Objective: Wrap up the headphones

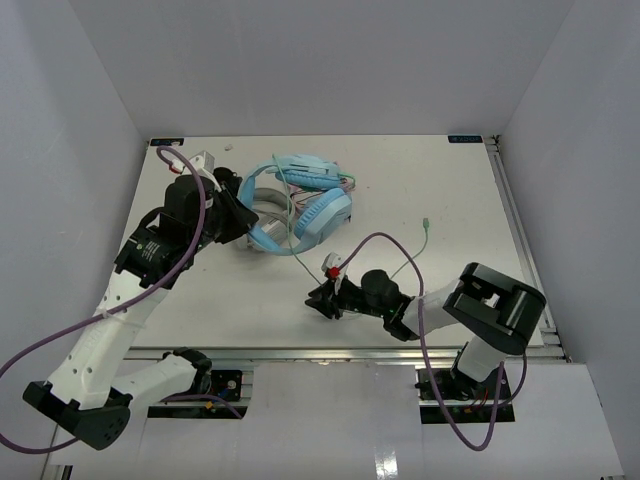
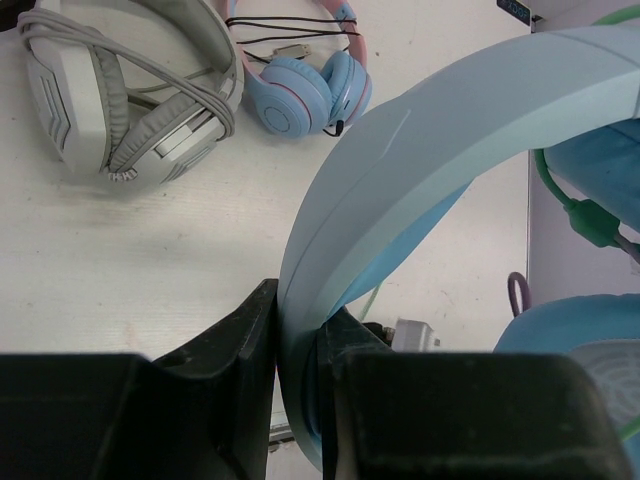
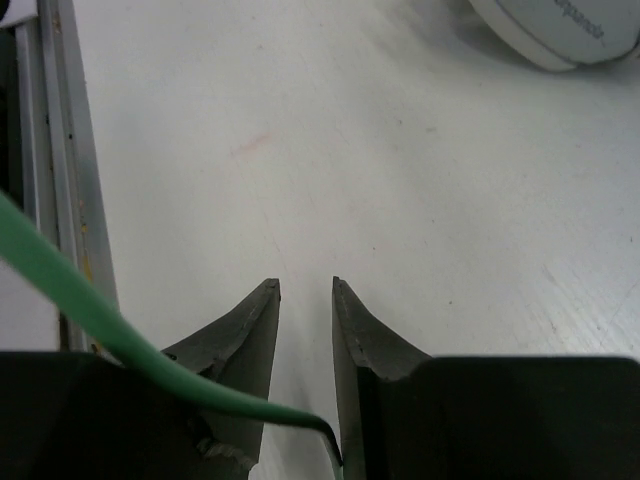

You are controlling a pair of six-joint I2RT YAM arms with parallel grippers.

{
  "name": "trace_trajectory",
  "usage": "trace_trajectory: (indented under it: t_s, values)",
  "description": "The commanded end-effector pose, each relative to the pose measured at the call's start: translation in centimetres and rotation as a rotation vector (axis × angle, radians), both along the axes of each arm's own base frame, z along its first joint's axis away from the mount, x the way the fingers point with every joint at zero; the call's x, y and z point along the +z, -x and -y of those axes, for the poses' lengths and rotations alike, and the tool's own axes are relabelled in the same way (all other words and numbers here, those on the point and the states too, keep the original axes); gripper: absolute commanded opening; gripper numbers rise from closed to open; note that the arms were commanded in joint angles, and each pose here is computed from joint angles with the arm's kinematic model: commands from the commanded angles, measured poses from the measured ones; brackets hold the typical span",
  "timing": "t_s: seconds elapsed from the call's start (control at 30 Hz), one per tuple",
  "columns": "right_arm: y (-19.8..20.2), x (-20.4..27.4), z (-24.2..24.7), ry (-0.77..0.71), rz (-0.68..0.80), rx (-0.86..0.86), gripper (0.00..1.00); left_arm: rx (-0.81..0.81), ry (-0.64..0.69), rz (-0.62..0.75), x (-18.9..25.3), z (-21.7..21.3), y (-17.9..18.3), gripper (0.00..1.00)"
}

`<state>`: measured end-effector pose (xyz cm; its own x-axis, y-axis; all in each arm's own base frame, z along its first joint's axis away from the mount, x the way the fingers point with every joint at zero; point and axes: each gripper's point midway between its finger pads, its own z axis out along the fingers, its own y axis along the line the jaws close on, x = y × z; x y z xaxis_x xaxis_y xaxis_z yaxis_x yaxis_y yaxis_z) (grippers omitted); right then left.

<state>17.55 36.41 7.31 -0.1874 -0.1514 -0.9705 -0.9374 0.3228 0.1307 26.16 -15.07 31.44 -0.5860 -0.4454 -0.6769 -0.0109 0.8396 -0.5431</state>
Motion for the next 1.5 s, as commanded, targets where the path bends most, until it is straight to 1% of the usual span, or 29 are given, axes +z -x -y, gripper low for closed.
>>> trace_trajectory:
  t_s: [0.0,0.13,0.17,0.27,0.33,0.47,0.5,0.6,0.83,0.87,0.93,1.0,1.03,1.1,1.2,1.27,1.37,1.43,1.47]
  values:
    - [-1.3,1.3,-0.9,-0.1,0.046,-0.009,0.3,-0.01,0.123,0.132,5.4,0.3,0.6,0.0]
    - [-2.0,0.8,-0.5,-0.121,0.038,-0.027,0.1,-0.027,0.131,0.137,5.7,0.4,1.1,0.0]
    - [-2.3,0.6,-0.3,-0.123,0.034,-0.037,0.09,-0.04,0.135,0.141,5.9,0.5,1.3,0.0]
    - [-2.9,0.4,0.5,-0.139,0.016,-0.052,0.08,-0.081,0.144,0.162,6.6,0.8,2.0,0.0]
    - [-4.1,0.4,2.0,-0.163,-0.016,-0.09,0.08,-0.107,0.127,0.184,7.3,0.8,2.4,0.0]
    - [-4.7,1.8,3.5,-0.233,-0.022,-0.098,0.08,-0.03,0.075,0.221,8.4,-1.4,2.6,0.0]
    - [-4.9,2.0,4.1,-0.246,-0.024,-0.112,0.08,0.027,0.061,0.248,9.1,-2.6,2.5,0.0]
    - [-4.8,2.1,4.4,-0.252,-0.031,-0.102,0.08,0.094,0.049,0.293,10.6,-4.0,2.5,0.0]
    - [-4.9,1.7,4.7,-0.259,-0.04,-0.108,0.08,0.139,0.046,0.331,12.4,-4.9,2.2,0.0]
    - [-5.0,1.6,4.7,-0.262,-0.043,-0.109,0.08,0.112,0.046,0.337,12.5,-4.5,2.4,0.0]
    - [-5.4,1.6,4.9,-0.267,-0.048,-0.114,0.08,0.003,0.051,0.35,12.6,-3.0,3.1,0.0]
    - [-5.8,1.8,4.9,-0.279,-0.054,-0.107,0.08,-0.16,0.075,0.417,13.6,-1.1,4.8,0.0]
    - [-6.3,2.0,5.0,-0.286,-0.055,-0.119,0.08,-0.173,0.052,0.412,12.9,-1.0,4.7,0.0]
    - [-7.7,2.8,5.5,-0.314,-0.081,-0.127,0.08,-0.348,0.071,0.398,12.1,1.1,6.8,0.0]
    - [-9.9,4.3,6.8,-0.347,-0.104,-0.154,0.08,-0.503,0.038,0.35,9.7,2.4,8.5,0.0]
    - [-11.9,5.7,8.2,-0.36,-0.123,-0.18,0.08,-0.61,0.0,0.307,7.2,3.0,9.7,0.0]
    - [-14.4,8.1,10.0,-0.355,-0.111,-0.22,0.08,-0.703,-0.031,0.234,4.0,3.3,10.8,0.0]
    - [-16.1,10.8,10.8,-0.355,-0.064,-0.245,0.08,-0.751,-0.037,0.212,2.8,3.6,11.4,0.0]
    - [-16.7,11.5,11.0,-0.339,-0.067,-0.258,0.08,-0.769,-0.046,0.205,2.1,3.6,11.5,0.0]
